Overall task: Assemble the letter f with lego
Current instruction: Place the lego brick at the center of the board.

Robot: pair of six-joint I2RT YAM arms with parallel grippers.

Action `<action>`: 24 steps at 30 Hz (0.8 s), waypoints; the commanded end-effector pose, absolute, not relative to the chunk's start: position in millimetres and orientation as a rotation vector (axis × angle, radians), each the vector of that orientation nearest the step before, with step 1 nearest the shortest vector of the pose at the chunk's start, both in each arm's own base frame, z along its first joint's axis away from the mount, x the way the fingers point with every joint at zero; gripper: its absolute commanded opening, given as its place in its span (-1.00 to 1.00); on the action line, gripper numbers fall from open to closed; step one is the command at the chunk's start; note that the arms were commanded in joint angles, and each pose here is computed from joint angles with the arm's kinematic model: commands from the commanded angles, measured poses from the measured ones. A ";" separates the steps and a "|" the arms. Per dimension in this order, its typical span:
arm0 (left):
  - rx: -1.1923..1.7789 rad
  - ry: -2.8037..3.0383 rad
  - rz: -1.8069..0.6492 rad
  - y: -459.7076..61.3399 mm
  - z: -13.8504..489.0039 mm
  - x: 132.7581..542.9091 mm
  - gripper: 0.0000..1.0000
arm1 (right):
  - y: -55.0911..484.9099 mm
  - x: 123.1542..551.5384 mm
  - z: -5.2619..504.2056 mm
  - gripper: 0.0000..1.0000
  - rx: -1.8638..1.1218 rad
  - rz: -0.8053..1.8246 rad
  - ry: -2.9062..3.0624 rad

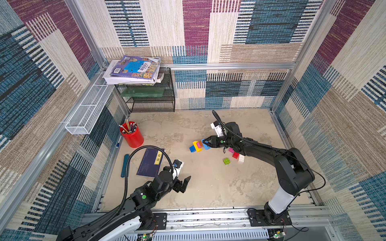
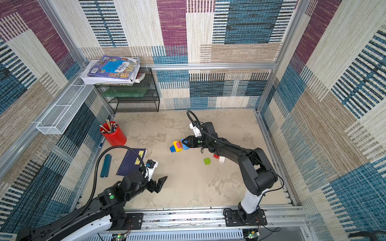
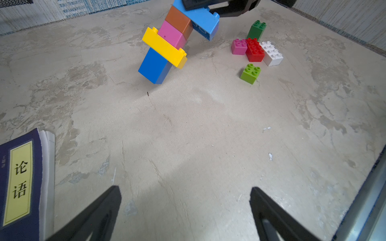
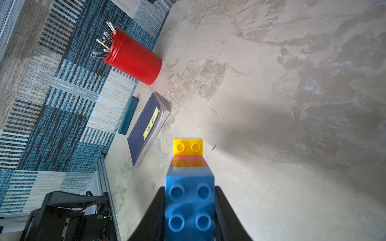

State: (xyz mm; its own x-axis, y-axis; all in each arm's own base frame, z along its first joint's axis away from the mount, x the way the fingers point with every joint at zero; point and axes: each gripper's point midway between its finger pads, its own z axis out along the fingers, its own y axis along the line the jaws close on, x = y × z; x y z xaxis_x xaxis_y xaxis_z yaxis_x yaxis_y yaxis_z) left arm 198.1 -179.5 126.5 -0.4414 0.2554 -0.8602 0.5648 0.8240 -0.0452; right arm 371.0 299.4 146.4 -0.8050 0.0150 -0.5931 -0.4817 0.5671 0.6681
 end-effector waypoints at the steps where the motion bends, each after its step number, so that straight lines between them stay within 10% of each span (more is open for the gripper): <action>1: 0.586 2.035 -0.401 -178.7 130.0 200.2 0.98 | 309.5 377.2 163.3 -0.44 -0.378 1.284 2.143; 24: 0.588 2.036 -0.398 -178.8 129.4 200.7 0.98 | 314.4 384.4 125.0 -0.35 -0.337 1.360 2.197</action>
